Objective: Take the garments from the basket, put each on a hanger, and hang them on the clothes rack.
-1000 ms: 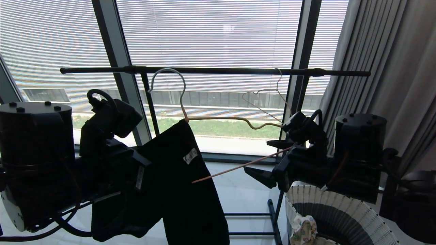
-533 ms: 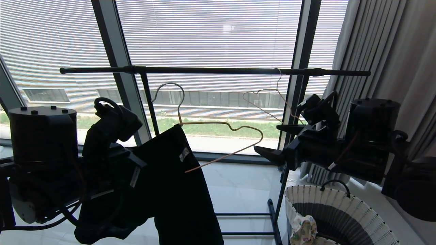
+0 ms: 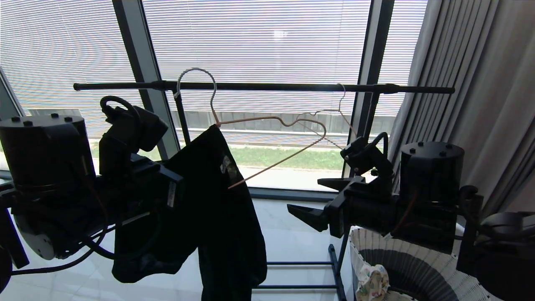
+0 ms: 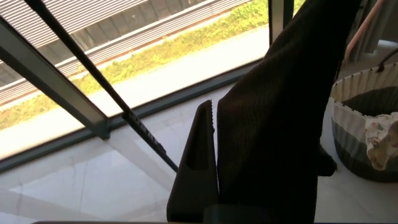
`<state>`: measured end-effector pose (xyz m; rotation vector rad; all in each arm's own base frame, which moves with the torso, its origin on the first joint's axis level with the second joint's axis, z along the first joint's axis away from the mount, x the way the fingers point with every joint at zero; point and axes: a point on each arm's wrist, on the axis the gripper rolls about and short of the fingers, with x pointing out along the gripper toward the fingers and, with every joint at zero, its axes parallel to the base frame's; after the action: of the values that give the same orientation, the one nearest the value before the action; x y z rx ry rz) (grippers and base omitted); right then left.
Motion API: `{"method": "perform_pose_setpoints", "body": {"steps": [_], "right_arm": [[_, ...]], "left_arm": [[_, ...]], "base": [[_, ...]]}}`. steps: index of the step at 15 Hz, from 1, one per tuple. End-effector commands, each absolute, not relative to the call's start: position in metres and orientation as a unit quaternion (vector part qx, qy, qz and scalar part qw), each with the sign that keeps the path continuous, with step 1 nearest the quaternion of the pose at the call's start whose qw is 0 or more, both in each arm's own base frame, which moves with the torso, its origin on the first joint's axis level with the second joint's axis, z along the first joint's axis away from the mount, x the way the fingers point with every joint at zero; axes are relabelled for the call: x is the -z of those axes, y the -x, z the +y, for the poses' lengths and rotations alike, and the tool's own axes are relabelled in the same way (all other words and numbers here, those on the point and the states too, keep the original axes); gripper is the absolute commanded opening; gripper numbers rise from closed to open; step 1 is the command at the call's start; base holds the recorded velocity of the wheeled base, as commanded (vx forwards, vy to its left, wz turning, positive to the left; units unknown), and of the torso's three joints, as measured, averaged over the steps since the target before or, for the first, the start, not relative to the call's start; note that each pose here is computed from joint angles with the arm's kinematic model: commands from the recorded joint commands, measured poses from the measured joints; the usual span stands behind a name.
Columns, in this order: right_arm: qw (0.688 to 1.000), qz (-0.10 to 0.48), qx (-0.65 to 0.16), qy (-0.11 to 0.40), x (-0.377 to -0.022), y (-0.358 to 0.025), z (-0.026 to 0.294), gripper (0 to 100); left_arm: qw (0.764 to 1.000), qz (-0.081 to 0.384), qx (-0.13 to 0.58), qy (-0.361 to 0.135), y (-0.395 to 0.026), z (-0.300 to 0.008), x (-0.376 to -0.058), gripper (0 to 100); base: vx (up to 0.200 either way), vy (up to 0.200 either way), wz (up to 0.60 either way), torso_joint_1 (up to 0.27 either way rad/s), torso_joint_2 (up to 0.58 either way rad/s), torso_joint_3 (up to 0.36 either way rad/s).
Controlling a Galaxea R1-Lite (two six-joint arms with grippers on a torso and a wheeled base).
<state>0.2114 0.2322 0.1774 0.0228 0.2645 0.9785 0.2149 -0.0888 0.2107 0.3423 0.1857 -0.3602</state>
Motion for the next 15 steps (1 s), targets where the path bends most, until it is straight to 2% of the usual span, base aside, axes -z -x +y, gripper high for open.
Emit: {"method": "perform_pose_setpoints", "body": {"steps": [1,3,6,10,15], "right_arm": [[0.878,0.140,-0.457,-0.035,-0.169,-0.213,0.262,100],[0.878,0.150,-0.450,-0.060,-0.166,-0.206,0.282,100],[0.884,0.162,-0.435,-0.057,-0.153,-0.204,0.298,100],[0.900,0.166,-0.399,-0.051,-0.144,-0.213,0.297,100],[0.900,0.175,-0.398,-0.041,-0.135,-0.214,0.300,100]], "left_arm": [[0.965,0.086,0.189,-0.163,-0.214,-0.095,-0.214,0],[0.964,0.080,0.202,-0.155,-0.212,-0.102,-0.215,0],[0.967,0.069,0.197,-0.149,-0.217,-0.107,-0.214,0],[0.967,0.066,0.194,-0.150,-0.217,-0.108,-0.215,0],[0.966,0.062,0.201,-0.149,-0.215,-0.111,-0.216,0]], "base": [[0.000,0.000,0.00,0.000,0.00,0.000],[0.000,0.000,0.00,0.000,0.00,0.000],[0.000,0.000,0.00,0.000,0.00,0.000],[0.000,0.000,0.00,0.000,0.00,0.000],[0.000,0.000,0.00,0.000,0.00,0.000]]}}
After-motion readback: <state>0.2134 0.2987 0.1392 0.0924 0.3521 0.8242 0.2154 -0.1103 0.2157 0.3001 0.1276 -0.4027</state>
